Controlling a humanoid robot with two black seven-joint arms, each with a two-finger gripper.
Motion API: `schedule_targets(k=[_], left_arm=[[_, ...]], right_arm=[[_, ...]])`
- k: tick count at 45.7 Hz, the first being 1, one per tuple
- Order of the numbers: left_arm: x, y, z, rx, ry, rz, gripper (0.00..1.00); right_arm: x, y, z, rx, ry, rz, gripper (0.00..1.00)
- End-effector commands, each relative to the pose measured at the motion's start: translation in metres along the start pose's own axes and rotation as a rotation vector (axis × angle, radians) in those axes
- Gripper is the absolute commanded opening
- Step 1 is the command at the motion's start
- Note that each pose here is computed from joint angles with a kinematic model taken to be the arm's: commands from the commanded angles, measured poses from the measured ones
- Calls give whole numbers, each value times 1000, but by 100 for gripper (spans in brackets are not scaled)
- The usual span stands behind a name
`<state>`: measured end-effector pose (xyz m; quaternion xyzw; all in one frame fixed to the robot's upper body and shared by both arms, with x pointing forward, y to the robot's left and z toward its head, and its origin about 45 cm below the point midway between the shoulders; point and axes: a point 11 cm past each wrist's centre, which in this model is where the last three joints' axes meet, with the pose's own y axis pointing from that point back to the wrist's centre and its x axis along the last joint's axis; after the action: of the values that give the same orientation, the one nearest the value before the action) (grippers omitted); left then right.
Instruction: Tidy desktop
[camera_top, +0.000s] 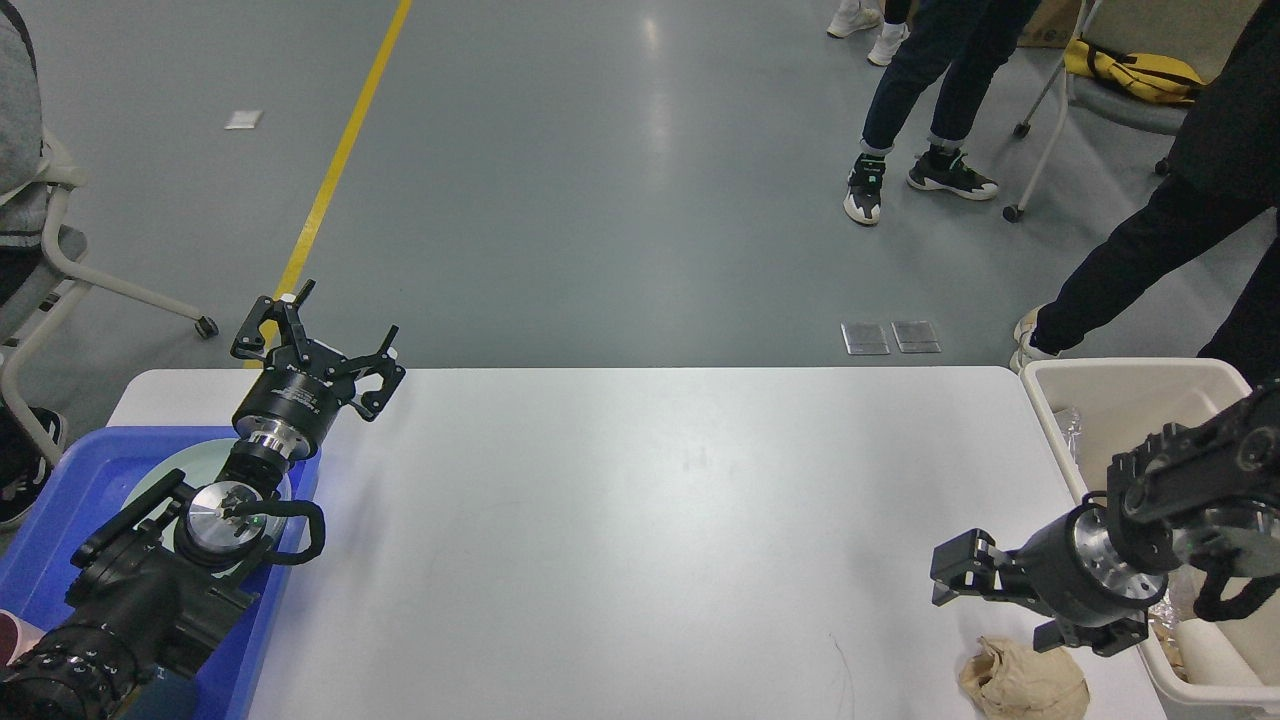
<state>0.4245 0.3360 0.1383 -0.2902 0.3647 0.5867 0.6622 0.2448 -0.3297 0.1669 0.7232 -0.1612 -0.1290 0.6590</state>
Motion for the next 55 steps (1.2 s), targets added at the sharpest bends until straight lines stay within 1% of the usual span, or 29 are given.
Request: schedule_targets(k=[1,6,9,16,29,30,32,33,38,39,40,41,55], left_arm=[[0,0,0,0,0,0,96],[0,0,0,0,0,0,96],[0,0,0,0,0,0,96],[0,0,0,0,0,0,96],[0,0,0,1,-1,-1,96],[0,0,0,1,-1,-1,96],[0,0,0,0,0,0,96],[0,0,0,0,0,1,96],[0,0,0,0,0,0,96],[0,0,0,0,0,0,96],[0,0,0,0,0,0,96],[0,0,0,1,-1,-1,96],[0,0,0,1,-1,1,96]], right_arm=[[-6,-11,12,-25,-15,15,100],[-10,-21,17,-41,-12,33,100],[-20,-35,26,-68,-5,32,100],[-19,-60,38,-107,23,128,100],[-27,-74,52,-136,28,157,100],[-28,-75,52,-137,30,154,99],[-31,-78,52,-140,35,150,93],[-30,-79,52,-141,40,151,85],[-31,-86,53,-156,20,165,30],[-31,-87,54,-161,11,167,17],[-31,-87,54,-164,5,169,1],[-30,-88,53,-166,0,172,0],[-23,-83,60,-188,-9,218,0]])
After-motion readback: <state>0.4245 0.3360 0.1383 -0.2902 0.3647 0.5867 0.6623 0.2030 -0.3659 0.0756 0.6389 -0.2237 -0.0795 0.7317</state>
